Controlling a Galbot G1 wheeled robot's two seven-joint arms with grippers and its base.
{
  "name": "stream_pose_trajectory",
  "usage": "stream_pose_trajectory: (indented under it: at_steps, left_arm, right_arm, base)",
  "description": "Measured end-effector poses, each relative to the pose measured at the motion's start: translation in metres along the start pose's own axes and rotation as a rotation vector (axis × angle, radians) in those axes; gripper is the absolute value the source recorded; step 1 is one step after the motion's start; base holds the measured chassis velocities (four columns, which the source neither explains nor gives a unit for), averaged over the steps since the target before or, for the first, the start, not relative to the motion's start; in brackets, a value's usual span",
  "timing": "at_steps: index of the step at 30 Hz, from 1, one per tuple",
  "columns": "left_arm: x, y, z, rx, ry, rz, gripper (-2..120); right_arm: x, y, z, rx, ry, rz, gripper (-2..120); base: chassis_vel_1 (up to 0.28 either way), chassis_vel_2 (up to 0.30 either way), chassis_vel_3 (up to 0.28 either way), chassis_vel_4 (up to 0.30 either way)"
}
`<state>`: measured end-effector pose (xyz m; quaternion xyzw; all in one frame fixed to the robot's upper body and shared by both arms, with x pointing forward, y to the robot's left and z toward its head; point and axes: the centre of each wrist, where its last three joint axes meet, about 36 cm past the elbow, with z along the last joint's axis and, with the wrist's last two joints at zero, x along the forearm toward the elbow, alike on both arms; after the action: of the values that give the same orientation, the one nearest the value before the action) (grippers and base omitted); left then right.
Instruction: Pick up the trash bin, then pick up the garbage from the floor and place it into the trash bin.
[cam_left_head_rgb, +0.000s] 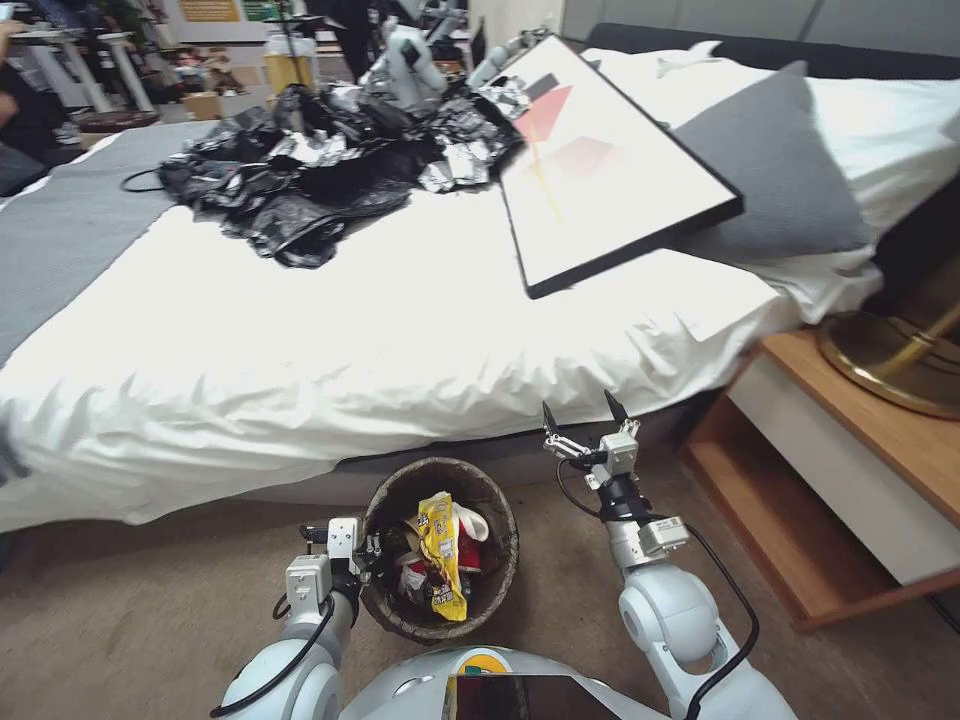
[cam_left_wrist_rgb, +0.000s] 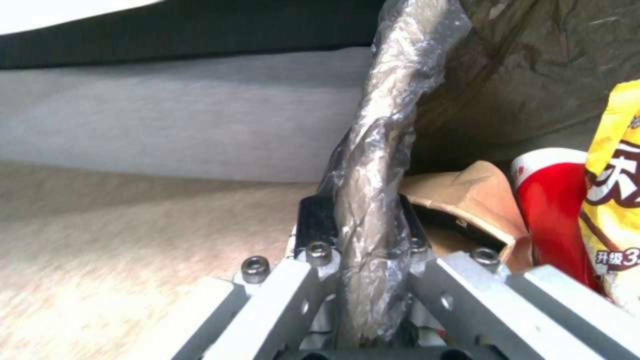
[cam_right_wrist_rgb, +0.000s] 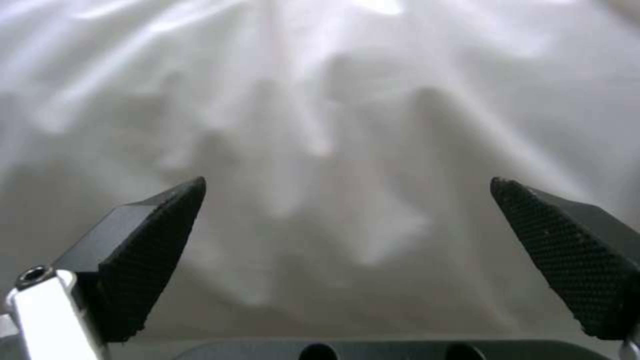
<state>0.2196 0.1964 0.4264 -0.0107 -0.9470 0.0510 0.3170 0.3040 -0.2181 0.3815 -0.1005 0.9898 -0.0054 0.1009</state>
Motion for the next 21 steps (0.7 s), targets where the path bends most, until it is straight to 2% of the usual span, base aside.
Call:
stream_pose_trajectory:
  at_steps: [21]
  left_arm:
    - [-0.001,0.0018,-0.0037,0.001,-0.014,-0.001,0]
  right_arm:
    - [0.005,0.0041,-0.0069,0.009,-0.02,-0.033,100]
  base:
    - [0.129,0.122,0.119,0.126]
